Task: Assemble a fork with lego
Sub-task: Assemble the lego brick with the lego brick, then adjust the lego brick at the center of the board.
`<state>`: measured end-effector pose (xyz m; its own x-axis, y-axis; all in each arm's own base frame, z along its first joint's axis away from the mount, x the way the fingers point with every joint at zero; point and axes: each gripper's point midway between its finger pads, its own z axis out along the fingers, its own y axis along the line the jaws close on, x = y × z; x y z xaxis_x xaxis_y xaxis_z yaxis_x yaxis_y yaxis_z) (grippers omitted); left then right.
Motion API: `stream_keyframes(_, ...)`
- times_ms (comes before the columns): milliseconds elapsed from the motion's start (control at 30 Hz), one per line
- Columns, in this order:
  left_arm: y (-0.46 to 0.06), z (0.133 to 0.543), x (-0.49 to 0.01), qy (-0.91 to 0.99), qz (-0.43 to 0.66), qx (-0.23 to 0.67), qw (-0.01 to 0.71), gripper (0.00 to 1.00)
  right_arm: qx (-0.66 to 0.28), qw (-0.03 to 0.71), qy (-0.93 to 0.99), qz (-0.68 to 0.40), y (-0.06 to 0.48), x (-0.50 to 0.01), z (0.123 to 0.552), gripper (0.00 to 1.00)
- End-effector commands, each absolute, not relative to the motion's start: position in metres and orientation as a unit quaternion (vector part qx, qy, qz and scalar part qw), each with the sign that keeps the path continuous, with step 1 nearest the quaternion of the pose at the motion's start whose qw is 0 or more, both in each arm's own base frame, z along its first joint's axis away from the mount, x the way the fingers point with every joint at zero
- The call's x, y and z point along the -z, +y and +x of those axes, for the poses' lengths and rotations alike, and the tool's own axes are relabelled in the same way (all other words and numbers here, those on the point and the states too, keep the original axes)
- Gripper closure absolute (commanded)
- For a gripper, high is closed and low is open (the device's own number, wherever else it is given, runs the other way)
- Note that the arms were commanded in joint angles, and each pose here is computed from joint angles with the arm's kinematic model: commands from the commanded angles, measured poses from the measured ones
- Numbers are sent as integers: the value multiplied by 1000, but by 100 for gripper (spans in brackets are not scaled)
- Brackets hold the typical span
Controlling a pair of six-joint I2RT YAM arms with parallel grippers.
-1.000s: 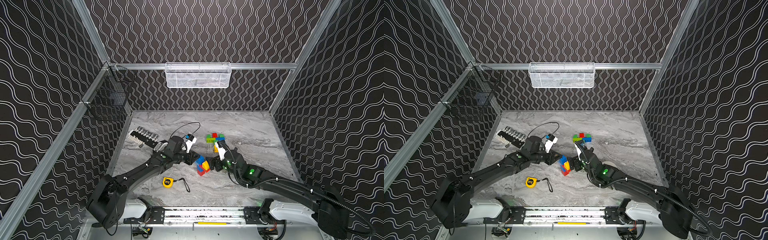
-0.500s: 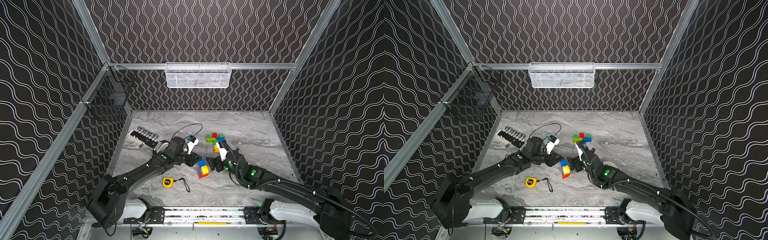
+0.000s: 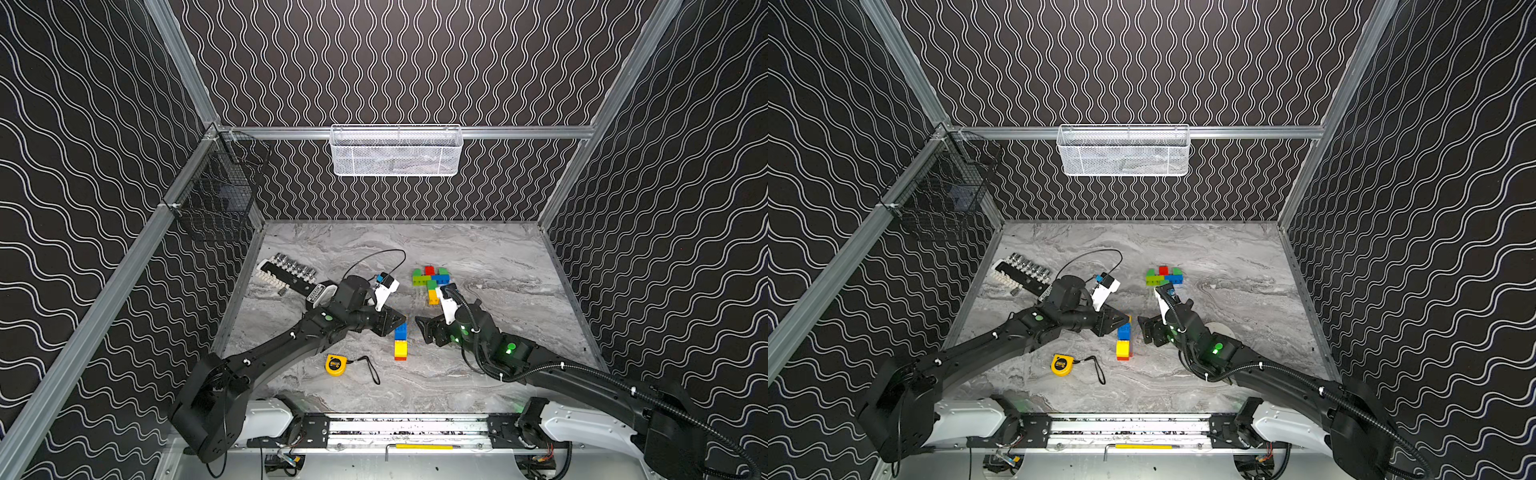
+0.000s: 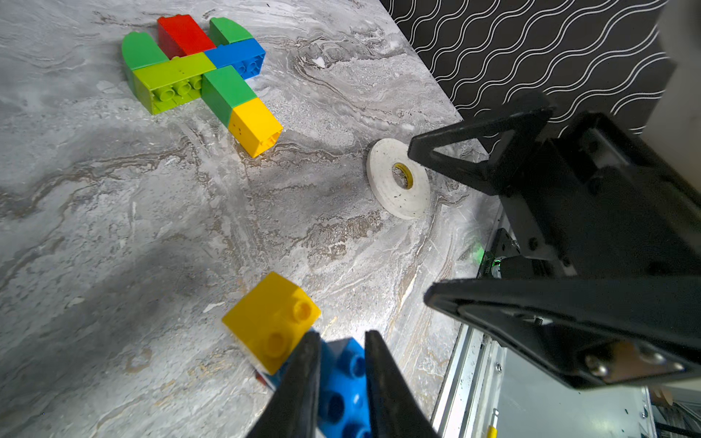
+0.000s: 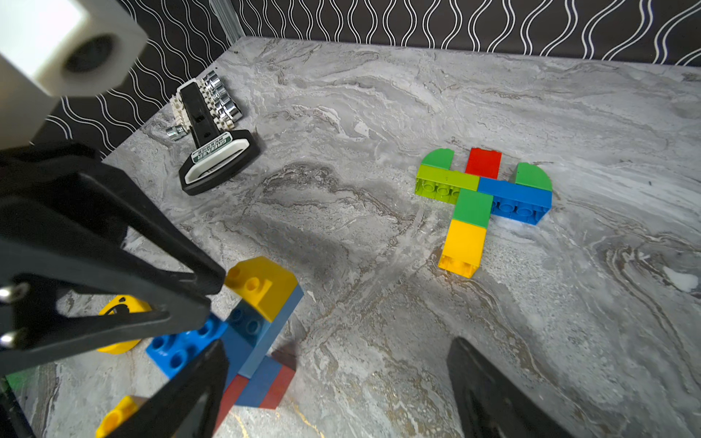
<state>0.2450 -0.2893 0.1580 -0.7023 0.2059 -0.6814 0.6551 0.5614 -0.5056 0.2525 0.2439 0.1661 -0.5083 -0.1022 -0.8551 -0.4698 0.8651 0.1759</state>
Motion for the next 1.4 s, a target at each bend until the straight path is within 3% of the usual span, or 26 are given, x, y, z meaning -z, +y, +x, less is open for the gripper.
stream_keyframes(0,-293,244,-163,825,270,399,297,74,-196,463,850,-161,240,-164,251,9)
stream_keyframes(200,-294,243,-165,822,272,401,298,73,-197,453,857,-147,232,-156,245,8)
stream_keyframes(367,-292,243,-175,817,271,403,312,64,-179,436,874,-115,220,-143,243,11)
stream_keyframes(567,-268,258,-184,835,220,351,362,59,-160,387,905,-79,209,-115,236,24)
stream_keyframes(867,-245,267,-132,889,168,283,318,74,-263,353,890,-119,250,-101,204,29)
stream_keyframes(1067,-250,269,-114,891,170,298,297,75,-301,367,870,-131,269,-109,190,25)
stream_keyframes(1367,-252,266,-96,886,161,335,276,76,-301,385,869,-83,277,-115,205,20)
